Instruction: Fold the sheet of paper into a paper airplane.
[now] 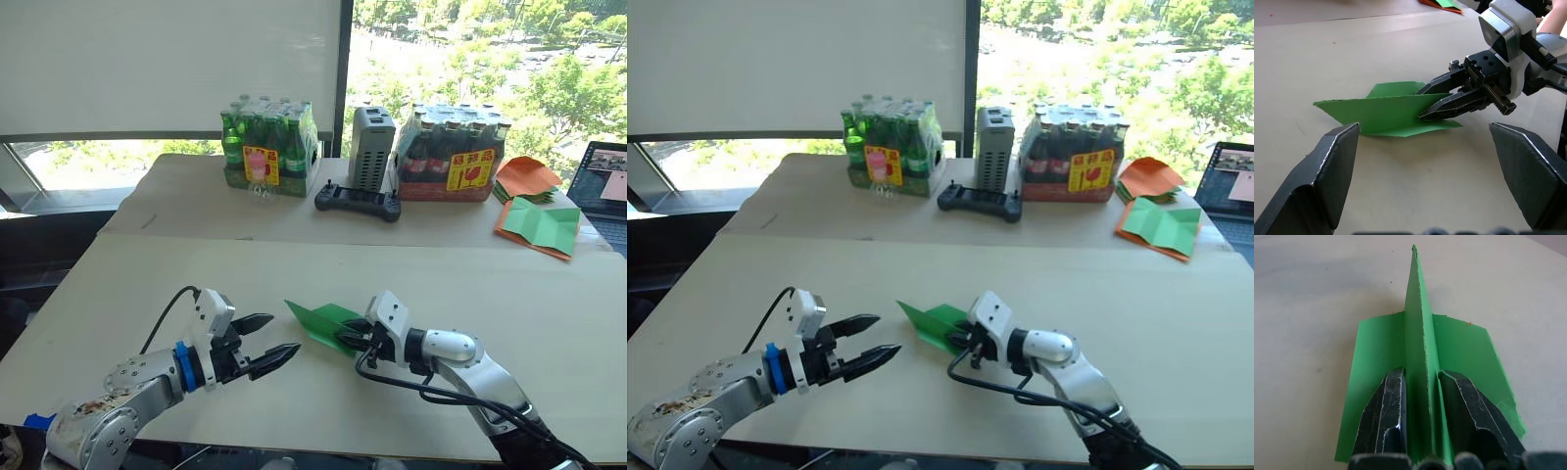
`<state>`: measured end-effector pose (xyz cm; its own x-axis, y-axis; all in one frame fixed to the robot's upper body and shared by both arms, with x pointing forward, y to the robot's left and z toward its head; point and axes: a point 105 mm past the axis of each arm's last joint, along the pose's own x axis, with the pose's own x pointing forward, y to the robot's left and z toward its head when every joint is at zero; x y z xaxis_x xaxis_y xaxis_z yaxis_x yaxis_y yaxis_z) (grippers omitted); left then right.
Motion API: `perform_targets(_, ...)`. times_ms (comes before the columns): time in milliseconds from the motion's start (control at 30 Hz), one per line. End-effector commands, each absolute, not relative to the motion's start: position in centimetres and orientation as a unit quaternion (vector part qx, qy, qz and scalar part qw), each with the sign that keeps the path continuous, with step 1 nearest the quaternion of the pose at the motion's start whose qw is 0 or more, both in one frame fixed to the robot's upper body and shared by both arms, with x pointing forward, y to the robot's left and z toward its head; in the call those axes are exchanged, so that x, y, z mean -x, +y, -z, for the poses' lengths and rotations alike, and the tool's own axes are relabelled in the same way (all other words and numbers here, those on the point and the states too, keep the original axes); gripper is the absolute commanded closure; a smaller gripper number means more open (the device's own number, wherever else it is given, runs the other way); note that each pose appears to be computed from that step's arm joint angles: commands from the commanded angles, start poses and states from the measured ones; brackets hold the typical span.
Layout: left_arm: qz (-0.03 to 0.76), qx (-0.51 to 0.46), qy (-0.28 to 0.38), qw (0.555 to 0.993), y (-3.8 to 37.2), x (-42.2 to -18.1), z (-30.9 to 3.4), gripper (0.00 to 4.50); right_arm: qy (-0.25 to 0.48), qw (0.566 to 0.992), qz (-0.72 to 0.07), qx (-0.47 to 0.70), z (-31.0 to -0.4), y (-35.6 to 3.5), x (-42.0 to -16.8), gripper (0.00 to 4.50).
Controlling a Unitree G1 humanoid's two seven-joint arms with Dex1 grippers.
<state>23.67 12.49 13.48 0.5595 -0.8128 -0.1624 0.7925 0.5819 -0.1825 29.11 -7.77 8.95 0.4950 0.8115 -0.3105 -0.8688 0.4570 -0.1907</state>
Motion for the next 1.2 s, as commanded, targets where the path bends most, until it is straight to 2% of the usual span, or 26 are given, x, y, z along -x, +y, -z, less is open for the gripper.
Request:
perform_targets(33, 0.464, 0.035, 0.093, 0.88, 12.3, -23.6, -14.5, 0.0, 0.061, 0.848, -0.499, 0.167, -10.2, -7.5, -29.2, 4.46)
perform_targets(300, 0.477, 0.033, 0.085, 0.874, 11.8, -23.6, -15.0, 0.0, 0.048, 0.854, -0.493, 0.161, -11.2, -7.7, -29.3, 4.46)
perform_targets(433, 0.493, 0.025, 0.072, 0.867, 11.1, -23.4, -15.7, 0.0, 0.024, 0.891, -0.434, 0.132, -13.6, -9.6, -31.0, 4.46)
perform_targets(533, 0.502, 0.014, 0.06, 0.863, 10.6, -23.5, -16.2, 0.0, 0.013, 0.932, -0.339, 0.128, -15.3, -13.1, -33.3, 4.46)
perform_targets(667, 0.522, -0.005, 0.038, 0.852, 9.7, -23.3, -17.4, 0.0, 0.024, 0.984, -0.123, 0.13, -17.0, -20.9, -36.2, 4.46)
perform_targets(733, 0.532, -0.027, 0.032, 0.846, 9.3, -23.1, -17.7, 0.0, 0.041, 0.992, -0.041, 0.114, -16.9, -23.9, -36.3, 4.46)
perform_targets(800, 0.541, -0.06, 0.028, 0.838, 9.1, -23.0, -17.8, 0.0, 0.063, 0.993, 0.001, 0.097, -16.1, -25.6, -35.9, 4.46)
perform_targets(967, 0.551, -0.105, 0.019, 0.828, 9.0, -23.4, -17.3, 0.0, 0.092, 0.992, 0.043, 0.075, -14.9, -27.7, -35.2, 4.46)
perform_targets(1200, 0.572, -0.105, 0.02, 0.813, 8.9, -23.2, -16.5, 0.0, 0.122, 0.987, 0.055, 0.088, -13.8, -28.9, -35.0, 4.46)
